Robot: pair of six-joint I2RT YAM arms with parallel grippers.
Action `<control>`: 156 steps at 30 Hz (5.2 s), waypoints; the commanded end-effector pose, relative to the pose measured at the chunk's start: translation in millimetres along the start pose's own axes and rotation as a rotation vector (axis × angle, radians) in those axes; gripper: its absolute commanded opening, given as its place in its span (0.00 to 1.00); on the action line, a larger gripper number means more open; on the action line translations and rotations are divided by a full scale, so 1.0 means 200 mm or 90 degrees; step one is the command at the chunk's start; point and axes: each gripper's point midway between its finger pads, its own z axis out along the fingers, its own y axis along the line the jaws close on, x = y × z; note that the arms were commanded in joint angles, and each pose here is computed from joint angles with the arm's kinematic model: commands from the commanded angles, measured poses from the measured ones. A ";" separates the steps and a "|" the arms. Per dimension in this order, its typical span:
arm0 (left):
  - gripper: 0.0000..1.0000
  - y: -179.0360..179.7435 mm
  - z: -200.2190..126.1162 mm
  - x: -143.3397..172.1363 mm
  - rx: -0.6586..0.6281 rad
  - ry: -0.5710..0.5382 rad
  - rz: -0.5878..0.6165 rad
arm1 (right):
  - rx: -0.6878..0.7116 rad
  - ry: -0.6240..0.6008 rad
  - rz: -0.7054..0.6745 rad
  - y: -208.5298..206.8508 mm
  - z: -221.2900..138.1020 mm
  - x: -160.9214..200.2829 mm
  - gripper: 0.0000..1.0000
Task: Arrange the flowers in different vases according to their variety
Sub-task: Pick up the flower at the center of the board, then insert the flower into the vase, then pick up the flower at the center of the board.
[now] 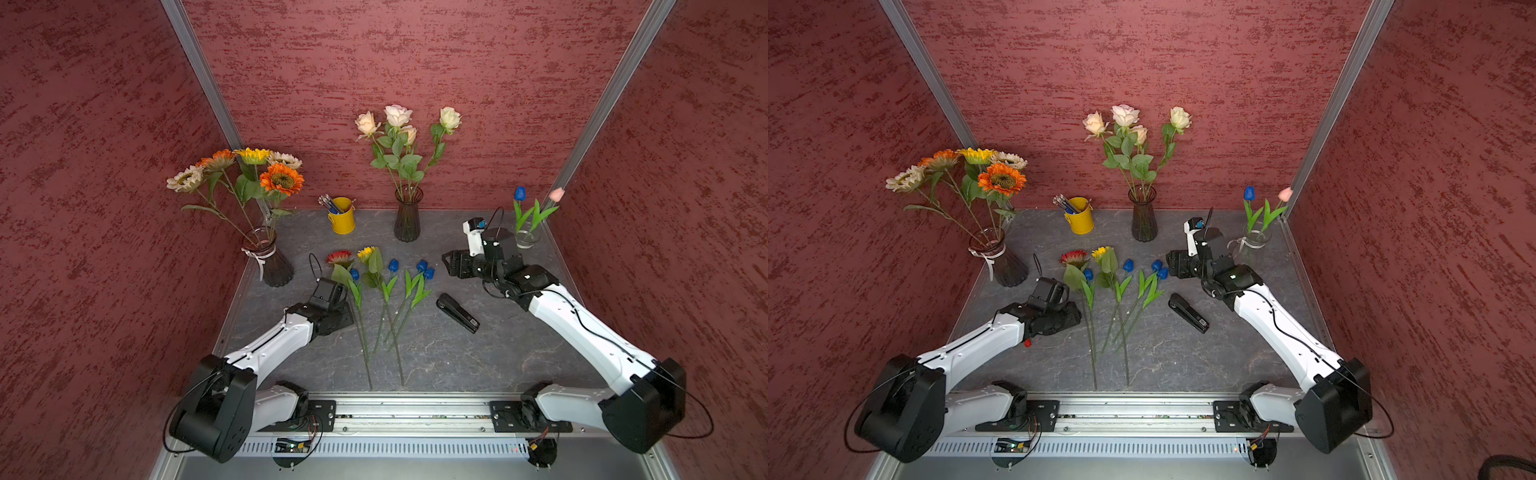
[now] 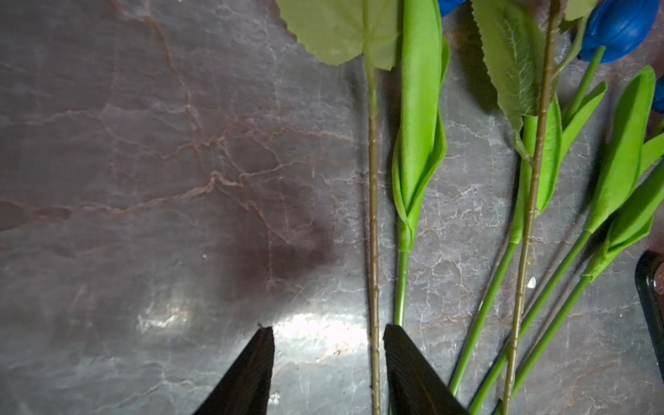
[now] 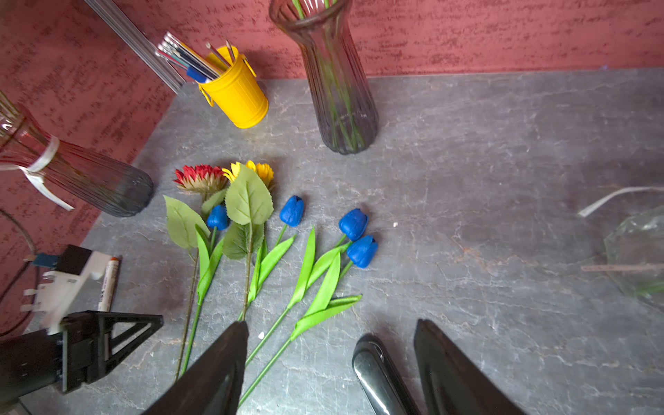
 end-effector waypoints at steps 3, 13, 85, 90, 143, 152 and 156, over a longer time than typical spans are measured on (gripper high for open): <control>0.47 -0.07 0.08 -0.06 0.018 -0.022 0.004 | -0.007 -0.059 -0.002 0.02 -0.06 -0.10 0.78; 0.40 -0.04 0.15 -0.06 -0.023 -0.003 0.009 | -0.018 -0.058 0.001 0.04 -0.04 -0.11 0.77; 0.00 0.15 -2.27 -1.63 -0.032 -0.950 0.153 | -0.004 -0.091 0.003 0.04 0.01 -0.22 0.76; 0.00 0.26 -2.24 -1.70 0.066 -0.956 0.104 | 0.000 -0.089 0.009 0.03 0.05 -0.21 0.77; 1.00 0.30 -1.24 -1.10 0.017 -0.549 -0.033 | -0.085 0.017 0.035 0.13 0.23 -0.04 0.75; 1.00 0.25 -1.15 -0.70 0.052 -0.465 -0.094 | -0.154 0.169 0.022 0.37 0.35 0.37 0.73; 1.00 0.19 -1.03 -0.55 0.074 -0.393 -0.095 | -0.159 0.200 0.038 0.40 0.39 0.48 0.72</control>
